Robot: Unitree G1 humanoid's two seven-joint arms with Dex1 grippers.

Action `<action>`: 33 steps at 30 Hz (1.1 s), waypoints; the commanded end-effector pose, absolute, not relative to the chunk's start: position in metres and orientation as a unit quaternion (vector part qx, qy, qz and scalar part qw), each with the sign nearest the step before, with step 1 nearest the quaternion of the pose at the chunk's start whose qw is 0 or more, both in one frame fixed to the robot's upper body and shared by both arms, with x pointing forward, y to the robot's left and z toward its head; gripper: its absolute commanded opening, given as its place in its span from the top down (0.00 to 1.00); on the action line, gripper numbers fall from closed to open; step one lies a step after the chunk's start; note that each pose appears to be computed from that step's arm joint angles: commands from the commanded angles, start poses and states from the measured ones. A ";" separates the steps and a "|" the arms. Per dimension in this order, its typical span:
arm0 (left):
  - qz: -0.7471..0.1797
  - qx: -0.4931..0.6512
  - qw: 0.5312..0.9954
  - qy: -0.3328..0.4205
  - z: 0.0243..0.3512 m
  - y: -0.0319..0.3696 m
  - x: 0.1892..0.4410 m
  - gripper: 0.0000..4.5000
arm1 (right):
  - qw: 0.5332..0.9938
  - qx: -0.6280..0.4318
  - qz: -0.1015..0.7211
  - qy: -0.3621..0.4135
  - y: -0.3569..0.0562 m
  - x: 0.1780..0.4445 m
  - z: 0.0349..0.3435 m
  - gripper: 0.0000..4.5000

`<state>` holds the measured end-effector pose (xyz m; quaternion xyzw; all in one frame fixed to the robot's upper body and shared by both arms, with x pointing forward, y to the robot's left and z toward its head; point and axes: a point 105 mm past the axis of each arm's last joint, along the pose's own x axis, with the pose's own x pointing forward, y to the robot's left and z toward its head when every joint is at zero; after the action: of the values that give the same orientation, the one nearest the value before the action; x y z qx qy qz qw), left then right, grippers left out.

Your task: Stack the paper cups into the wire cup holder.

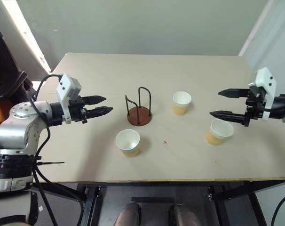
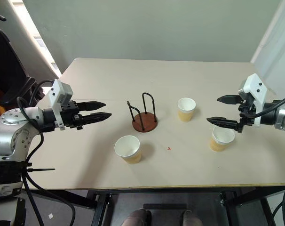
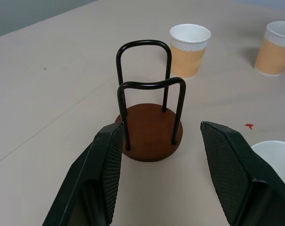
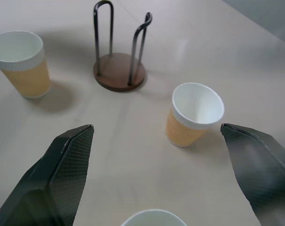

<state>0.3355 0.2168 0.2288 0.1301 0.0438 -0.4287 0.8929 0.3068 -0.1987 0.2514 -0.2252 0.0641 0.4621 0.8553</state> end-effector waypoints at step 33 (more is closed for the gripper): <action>-0.356 0.209 0.910 0.043 0.205 0.152 0.430 0.39 | 0.840 -0.212 0.499 0.029 -0.166 0.288 0.262 0.00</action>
<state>0.4273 0.1546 0.1893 0.1922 0.0681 -0.3566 0.9117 0.2943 -0.1661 0.2483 -0.1959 0.0534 0.5026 0.8403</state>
